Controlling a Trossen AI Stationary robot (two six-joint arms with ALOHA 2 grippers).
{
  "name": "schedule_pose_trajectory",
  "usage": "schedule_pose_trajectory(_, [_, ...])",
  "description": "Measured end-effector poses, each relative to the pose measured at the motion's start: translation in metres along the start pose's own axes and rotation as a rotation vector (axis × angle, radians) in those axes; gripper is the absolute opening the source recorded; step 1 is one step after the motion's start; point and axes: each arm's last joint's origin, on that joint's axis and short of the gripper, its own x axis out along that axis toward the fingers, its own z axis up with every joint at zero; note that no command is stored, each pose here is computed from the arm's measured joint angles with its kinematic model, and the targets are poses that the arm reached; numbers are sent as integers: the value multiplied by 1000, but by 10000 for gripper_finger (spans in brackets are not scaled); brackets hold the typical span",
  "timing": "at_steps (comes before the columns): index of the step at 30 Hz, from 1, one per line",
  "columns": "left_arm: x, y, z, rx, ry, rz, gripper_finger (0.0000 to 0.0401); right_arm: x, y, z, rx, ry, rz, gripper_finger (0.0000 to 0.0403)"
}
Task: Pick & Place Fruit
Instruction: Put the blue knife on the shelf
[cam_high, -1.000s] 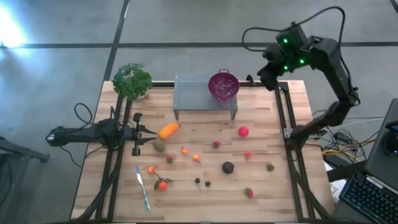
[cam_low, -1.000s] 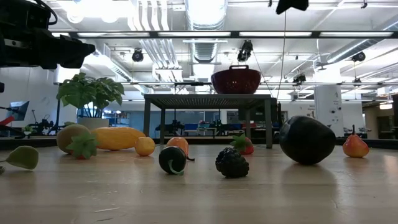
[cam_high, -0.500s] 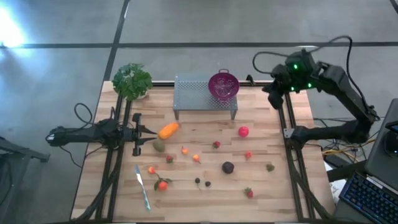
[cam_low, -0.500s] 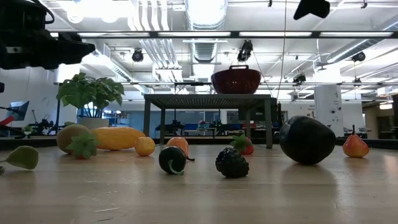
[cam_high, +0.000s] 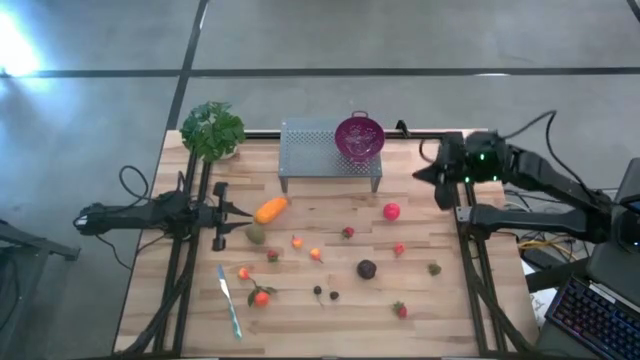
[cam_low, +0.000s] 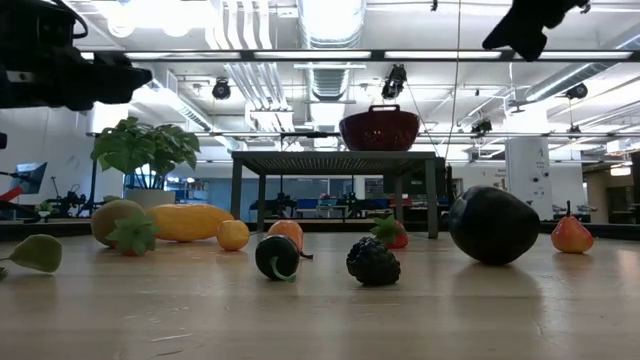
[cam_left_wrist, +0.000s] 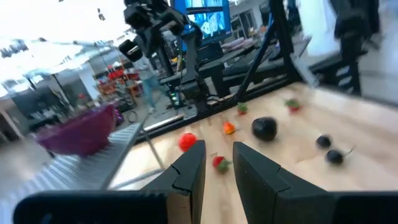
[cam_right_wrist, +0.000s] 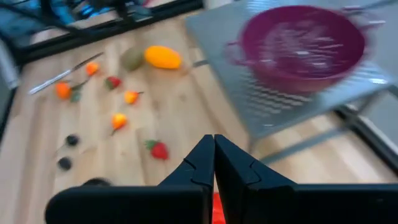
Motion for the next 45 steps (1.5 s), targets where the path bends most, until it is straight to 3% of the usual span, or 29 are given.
schedule_pose_trajectory(3, [0, 0, 0, -119, -2, 0, 87, 5, 8, -14, -27, -29, 50, 8])
schedule_pose_trajectory(9, [0, 1, 3, -297, -35, 7, 87, 6, 14, -42, -72, -28, -30, 8])
schedule_pose_trajectory(19, [-2, 6, 16, -376, -180, 31, 87, -2, 13, -63, -87, -29, -27, 8])
schedule_pose_trajectory(29, [-10, 14, 40, -446, -455, 49, 87, -6, 12, -65, -83, -45, -16, 8])
schedule_pose_trajectory(36, [-10, 21, 57, -495, -434, 44, 98, -6, 12, -64, -84, -43, -16, 8])
schedule_pose_trajectory(45, [-2, 34, 94, -576, -38, -29, 175, -6, 12, -64, -83, -43, -15, 8])
